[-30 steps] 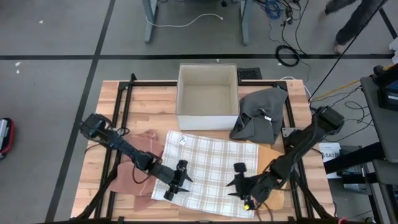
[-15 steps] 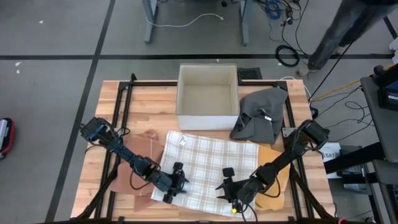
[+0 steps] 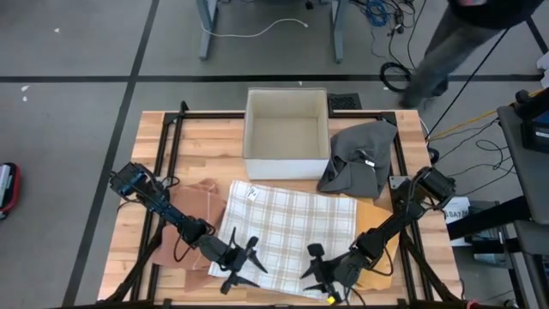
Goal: Fold towel
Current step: Fold the white patterned towel
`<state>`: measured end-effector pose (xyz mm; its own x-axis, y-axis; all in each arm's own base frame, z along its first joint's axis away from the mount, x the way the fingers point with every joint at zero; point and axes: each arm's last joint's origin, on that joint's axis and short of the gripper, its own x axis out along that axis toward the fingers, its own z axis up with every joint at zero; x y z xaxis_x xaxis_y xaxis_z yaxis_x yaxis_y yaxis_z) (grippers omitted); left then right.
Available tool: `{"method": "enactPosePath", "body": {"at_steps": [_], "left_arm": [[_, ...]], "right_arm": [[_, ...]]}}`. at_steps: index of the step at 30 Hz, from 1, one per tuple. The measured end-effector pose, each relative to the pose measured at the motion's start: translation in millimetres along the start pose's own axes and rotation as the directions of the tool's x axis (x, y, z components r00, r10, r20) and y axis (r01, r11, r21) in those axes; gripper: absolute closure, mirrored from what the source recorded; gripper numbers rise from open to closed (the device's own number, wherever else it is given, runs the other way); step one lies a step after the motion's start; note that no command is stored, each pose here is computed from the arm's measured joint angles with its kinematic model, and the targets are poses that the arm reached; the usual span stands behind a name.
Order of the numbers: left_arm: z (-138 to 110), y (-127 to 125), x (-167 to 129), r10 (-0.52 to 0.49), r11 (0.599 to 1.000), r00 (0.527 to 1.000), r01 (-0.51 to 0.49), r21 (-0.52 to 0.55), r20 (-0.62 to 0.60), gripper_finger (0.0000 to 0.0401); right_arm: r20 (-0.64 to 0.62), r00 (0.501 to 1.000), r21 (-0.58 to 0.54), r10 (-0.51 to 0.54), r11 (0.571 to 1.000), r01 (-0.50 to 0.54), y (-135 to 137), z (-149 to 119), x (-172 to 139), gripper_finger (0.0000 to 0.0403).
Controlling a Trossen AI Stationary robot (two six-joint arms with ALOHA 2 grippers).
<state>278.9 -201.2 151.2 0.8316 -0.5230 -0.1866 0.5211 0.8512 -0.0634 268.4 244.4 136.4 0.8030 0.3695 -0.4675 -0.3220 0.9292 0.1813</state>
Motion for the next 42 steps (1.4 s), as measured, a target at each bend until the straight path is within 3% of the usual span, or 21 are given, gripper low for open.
{"method": "enactPosePath", "body": {"at_steps": [10, 19, 27, 34, 42], "left_arm": [[-9.7, -11.2, -1.4, -0.026, 0.999, 0.995, 0.029, 0.031, -0.092, 0.0181], [-15.8, -25.2, -3.6, -0.061, 0.996, 0.987, 0.07, 0.052, -0.145, 0.0181], [-15.5, -21.3, -3.2, -0.019, 0.999, 0.99, 0.024, 0.033, -0.142, 0.0181], [-14.1, -20.2, -2.8, -0.032, 0.999, 0.991, 0.036, 0.028, -0.13, 0.0181], [-12.7, -10.9, -1.8, 0.024, 0.998, 0.993, -0.018, 0.056, -0.118, 0.0181]], "right_arm": [[0.187, 0.98, -0.065, 0.064, 0.996, -0.053, 7.3, 18.3, -2.3, 0.0259], [0.186, 0.979, -0.042, 0.086, 0.996, -0.079, 12.8, 16.7, -4.0, 0.0259], [0.174, 0.976, -0.052, 0.131, 0.991, -0.124, 27.9, 10.6, -9.2, 0.0259], [0.098, 0.983, -0.001, 0.155, 0.988, -0.156, 43.4, -3.9, -14.5, 0.0259], [-0.096, 0.988, 0.192, 0.12, 0.976, -0.1, 47.3, -27.2, -18.6, 0.0259]]}}
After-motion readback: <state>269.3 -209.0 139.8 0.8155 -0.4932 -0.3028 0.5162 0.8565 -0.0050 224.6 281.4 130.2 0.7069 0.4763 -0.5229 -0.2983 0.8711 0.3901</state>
